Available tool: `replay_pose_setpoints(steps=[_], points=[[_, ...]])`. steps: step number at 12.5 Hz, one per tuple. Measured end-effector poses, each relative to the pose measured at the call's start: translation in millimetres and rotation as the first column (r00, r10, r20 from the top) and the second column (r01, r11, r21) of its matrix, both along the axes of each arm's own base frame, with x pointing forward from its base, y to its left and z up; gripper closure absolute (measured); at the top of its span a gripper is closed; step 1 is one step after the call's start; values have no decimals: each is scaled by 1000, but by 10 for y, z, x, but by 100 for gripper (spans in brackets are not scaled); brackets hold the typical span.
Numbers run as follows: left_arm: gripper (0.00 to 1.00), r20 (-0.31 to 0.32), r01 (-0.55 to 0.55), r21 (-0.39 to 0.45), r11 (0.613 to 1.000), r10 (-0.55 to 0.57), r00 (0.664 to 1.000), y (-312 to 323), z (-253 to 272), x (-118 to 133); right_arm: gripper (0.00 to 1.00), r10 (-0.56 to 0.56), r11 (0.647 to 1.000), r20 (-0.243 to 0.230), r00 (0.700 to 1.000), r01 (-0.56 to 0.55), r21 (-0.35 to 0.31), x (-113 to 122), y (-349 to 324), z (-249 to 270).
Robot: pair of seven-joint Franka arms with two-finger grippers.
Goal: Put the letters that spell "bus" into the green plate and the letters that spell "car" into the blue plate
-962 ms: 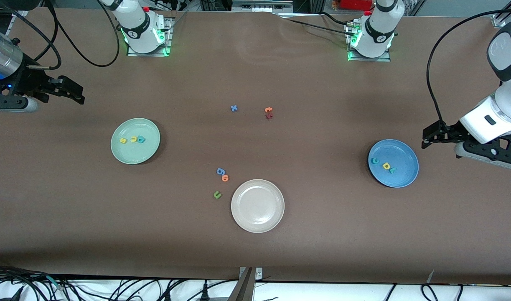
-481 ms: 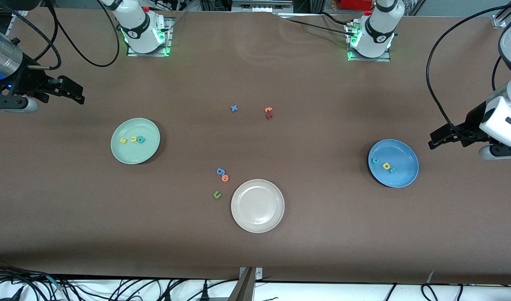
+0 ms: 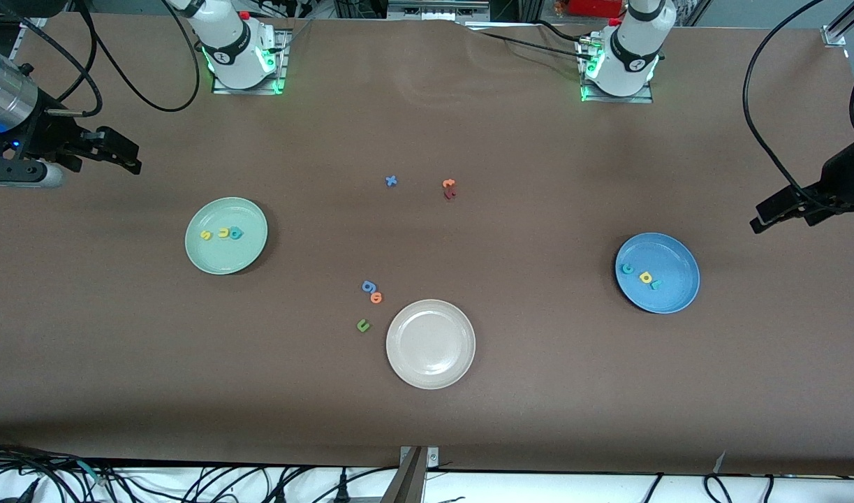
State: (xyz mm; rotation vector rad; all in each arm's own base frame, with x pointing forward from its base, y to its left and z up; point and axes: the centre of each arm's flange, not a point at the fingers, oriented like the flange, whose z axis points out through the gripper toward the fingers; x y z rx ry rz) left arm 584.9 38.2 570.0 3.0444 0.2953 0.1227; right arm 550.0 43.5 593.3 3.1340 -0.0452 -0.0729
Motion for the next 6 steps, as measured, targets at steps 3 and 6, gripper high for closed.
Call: replay_pose_setpoints(steps=[3,6], points=[[0,-7,17,-10,1000,-17,1000,-94,14,-182,0,0,1000,0,1000,0,0,0,-1,0],[0,7,25,-12,1000,-25,1000,-151,114,-373,0,0,1000,0,1000,0,0,0,-1,0]])
